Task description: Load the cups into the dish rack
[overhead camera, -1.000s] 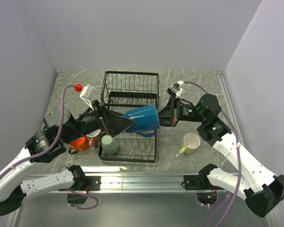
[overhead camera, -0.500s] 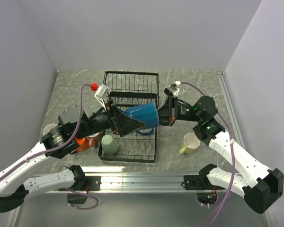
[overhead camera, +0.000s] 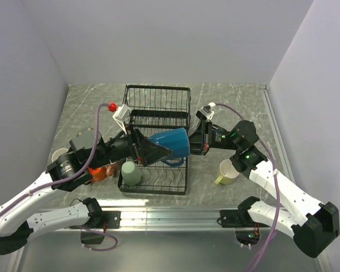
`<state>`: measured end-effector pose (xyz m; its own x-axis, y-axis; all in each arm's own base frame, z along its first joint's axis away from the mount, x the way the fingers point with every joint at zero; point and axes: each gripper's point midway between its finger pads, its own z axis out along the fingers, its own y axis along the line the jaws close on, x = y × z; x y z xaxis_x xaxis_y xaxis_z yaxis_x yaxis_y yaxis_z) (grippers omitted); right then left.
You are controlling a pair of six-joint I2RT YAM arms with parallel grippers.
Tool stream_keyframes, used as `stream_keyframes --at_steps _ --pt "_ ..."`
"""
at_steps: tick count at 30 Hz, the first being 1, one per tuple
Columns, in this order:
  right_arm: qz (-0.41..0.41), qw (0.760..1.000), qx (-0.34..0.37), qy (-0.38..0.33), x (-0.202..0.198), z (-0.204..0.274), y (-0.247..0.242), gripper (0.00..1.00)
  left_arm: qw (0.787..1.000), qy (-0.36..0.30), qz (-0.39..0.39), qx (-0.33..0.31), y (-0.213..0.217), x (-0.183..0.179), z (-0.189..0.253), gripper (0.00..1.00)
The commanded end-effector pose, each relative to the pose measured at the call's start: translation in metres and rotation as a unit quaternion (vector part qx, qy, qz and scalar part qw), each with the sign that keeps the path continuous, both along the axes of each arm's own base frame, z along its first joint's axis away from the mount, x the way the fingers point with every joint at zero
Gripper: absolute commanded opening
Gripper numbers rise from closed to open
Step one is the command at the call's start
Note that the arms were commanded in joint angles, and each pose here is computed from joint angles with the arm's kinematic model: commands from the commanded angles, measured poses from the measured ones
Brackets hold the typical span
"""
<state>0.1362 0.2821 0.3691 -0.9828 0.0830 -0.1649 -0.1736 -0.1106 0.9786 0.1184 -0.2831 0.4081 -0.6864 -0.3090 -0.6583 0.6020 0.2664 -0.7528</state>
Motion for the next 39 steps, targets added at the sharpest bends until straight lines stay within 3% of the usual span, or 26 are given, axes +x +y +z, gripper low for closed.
stream_keyframes --at_steps 1,5,8,9,12,14,15,21,28,29,30,31,34,39 --pt "0.006 0.999 0.026 -0.046 -0.009 0.019 -0.007 0.00 0.995 -0.055 0.042 -0.077 0.024 0.002 0.057 0.92" --pt "0.008 0.999 0.021 -0.041 -0.010 0.013 -0.007 0.00 0.993 -0.056 0.051 -0.085 0.027 0.004 0.059 0.91" --pt "0.010 0.999 0.023 -0.036 -0.012 0.011 -0.007 0.00 0.993 -0.060 0.051 -0.087 0.026 0.004 0.062 0.84" --pt "0.010 0.999 0.025 -0.038 -0.012 0.011 -0.007 0.00 0.993 -0.060 0.049 -0.085 0.024 0.005 0.061 0.74" --pt "0.011 0.999 0.021 -0.037 -0.013 0.009 -0.007 0.00 0.994 -0.063 0.045 -0.083 0.021 0.006 0.064 0.60" --pt "0.012 0.999 0.020 -0.034 -0.011 0.008 -0.006 0.00 0.994 -0.064 0.042 -0.079 0.016 0.008 0.065 0.44" --pt "0.015 0.999 0.019 -0.034 -0.012 0.009 -0.006 0.00 0.994 -0.063 0.041 -0.078 0.014 0.009 0.064 0.31" --pt "0.015 0.999 0.011 -0.040 -0.014 0.009 -0.006 0.00 0.994 -0.058 0.047 -0.082 0.011 0.013 0.061 0.00" --pt "0.015 0.999 0.004 -0.038 -0.014 0.001 -0.007 0.00 0.994 -0.056 0.047 -0.080 0.008 0.016 0.061 0.00" --pt "0.016 0.999 0.001 -0.038 -0.015 0.000 -0.007 0.02 0.994 -0.055 0.048 -0.080 0.008 0.017 0.061 0.00" --pt "0.016 0.999 -0.008 -0.036 -0.013 -0.005 -0.006 0.12 0.994 -0.052 0.057 -0.077 0.008 0.020 0.060 0.00" --pt "0.016 0.999 -0.011 -0.041 -0.013 -0.003 -0.006 0.41 0.995 -0.045 0.062 -0.068 0.007 0.022 0.057 0.00" --pt "0.008 0.998 -0.033 -0.043 -0.011 -0.010 -0.006 0.63 0.996 -0.038 0.071 -0.049 0.004 0.028 0.052 0.00" --pt "-0.001 0.998 -0.054 -0.034 -0.006 -0.020 -0.007 0.67 0.996 -0.023 0.078 -0.032 0.004 0.032 0.039 0.00"
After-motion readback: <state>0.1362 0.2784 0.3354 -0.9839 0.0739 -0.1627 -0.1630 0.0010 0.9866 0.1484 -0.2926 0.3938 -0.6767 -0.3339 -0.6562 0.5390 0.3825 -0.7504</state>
